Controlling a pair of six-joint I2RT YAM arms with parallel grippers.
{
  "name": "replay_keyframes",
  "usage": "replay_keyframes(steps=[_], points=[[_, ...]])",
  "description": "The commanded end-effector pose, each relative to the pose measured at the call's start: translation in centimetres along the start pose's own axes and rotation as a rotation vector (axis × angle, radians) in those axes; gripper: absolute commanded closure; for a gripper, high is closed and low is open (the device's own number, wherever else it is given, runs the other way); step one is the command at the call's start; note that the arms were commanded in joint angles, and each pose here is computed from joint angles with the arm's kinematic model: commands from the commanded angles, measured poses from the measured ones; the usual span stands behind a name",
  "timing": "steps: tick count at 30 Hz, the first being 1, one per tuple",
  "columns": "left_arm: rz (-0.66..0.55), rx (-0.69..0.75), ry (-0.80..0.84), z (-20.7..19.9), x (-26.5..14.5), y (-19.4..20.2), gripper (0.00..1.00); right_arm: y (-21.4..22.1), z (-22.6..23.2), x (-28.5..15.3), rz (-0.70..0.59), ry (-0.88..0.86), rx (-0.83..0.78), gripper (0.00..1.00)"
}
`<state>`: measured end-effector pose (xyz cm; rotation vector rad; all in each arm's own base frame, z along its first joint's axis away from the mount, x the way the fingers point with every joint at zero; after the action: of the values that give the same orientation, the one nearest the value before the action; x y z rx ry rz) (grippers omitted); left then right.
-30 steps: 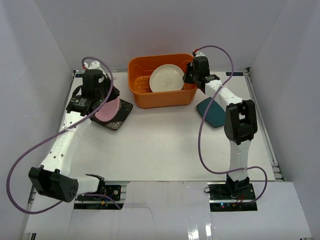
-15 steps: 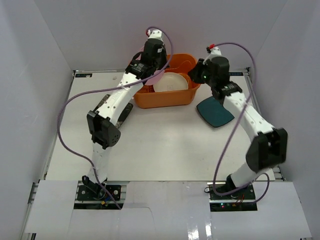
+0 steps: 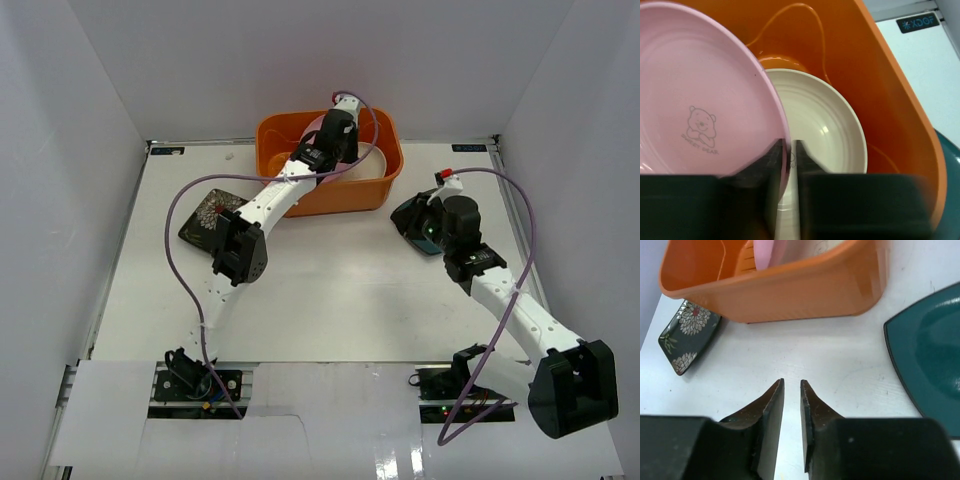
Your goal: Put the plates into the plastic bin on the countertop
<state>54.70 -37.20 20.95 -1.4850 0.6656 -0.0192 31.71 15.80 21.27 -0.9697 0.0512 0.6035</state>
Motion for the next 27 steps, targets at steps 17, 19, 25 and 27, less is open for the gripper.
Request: replay_keyframes(steps=[17, 19, 25, 27], points=[[-0.238, -0.043, -0.042, 1.6, -21.1, -10.9, 0.08, 4.5, -12.5, -3.3, -0.109, 0.239, 0.423, 0.24], [-0.243, -0.099, -0.055, 2.7, -25.9, -9.8, 0.07, 3.8, -14.9, -4.7, -0.181, 0.273, 0.513, 0.25], [-0.027, -0.297, -0.209, 8.2, -30.4, 5.6, 0.03, 7.1, -17.6, -5.1, -0.17, 0.312, 0.634, 0.25], [0.047, -0.408, -0.251, 10.3, -31.8, 10.8, 0.02, 8.2, -17.8, -4.5, -0.136, 0.288, 0.683, 0.26]])
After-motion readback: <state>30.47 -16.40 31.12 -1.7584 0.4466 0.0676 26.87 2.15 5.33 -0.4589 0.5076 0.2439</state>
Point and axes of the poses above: each gripper's point midway between its finger pads, its own x axis out along the fingers, its own z axis along the line the jaws close on, y = z × x, the point moved 2 cm from there along -x, back along the fingers, and after that the axes turned 9 degrees about x, right-handed, at the moved point
